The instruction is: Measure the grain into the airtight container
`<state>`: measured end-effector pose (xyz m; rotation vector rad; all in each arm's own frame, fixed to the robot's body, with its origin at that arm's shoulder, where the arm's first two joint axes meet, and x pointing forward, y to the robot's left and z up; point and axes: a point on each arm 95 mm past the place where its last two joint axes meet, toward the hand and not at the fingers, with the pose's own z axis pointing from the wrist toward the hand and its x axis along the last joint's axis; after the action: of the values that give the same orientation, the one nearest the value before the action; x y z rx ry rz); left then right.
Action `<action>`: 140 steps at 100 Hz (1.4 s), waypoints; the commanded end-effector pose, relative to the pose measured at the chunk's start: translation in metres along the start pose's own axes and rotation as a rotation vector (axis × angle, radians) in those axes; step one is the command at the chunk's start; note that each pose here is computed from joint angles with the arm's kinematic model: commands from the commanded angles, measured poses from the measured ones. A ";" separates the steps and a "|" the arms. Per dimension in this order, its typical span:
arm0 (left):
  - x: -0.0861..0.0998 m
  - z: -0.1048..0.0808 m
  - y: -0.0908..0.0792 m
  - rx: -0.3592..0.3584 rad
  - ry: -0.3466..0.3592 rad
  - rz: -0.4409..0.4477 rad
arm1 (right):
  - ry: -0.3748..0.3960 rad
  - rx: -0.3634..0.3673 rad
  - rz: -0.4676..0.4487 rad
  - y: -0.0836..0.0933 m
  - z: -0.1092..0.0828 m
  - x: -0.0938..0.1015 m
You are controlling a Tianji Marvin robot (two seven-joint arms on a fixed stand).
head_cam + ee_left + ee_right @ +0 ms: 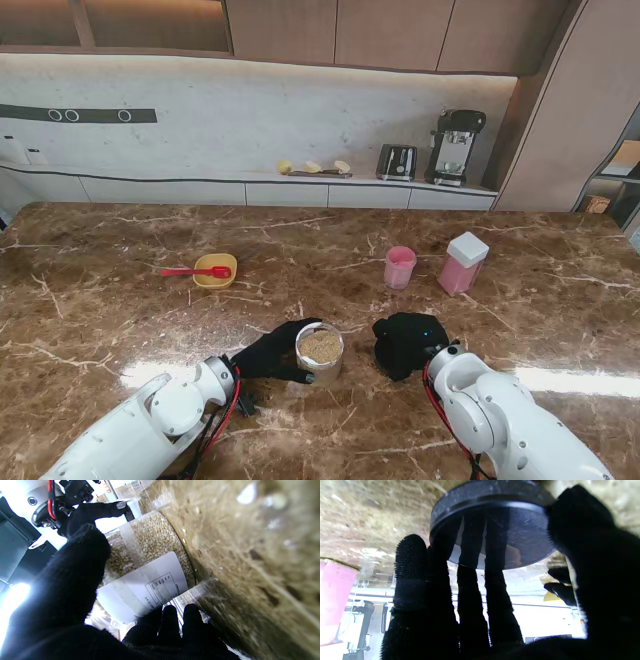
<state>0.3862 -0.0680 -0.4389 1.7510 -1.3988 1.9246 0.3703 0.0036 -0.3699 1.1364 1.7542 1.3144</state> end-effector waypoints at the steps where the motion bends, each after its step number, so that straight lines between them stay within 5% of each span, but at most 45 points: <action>1: -0.015 -0.010 0.013 -0.028 -0.049 -0.010 | 0.014 -0.016 0.025 0.009 -0.002 0.006; 31: -0.015 -0.011 0.014 -0.029 -0.051 -0.013 | 0.095 -0.133 0.097 0.063 -0.009 0.022; 48: -0.015 -0.011 0.014 -0.032 -0.052 -0.013 | 0.171 -0.138 0.120 0.081 -0.009 0.041; 98: -0.015 -0.011 0.014 -0.033 -0.049 -0.006 | 0.297 -0.008 0.003 0.085 0.017 0.076; 140: -0.015 -0.010 0.015 -0.033 -0.046 -0.009 | 0.335 0.001 -0.032 0.084 0.028 0.090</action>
<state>0.3860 -0.0679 -0.4392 1.7460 -1.4022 1.9252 0.3791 0.1057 -0.2929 0.9020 1.9931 1.5643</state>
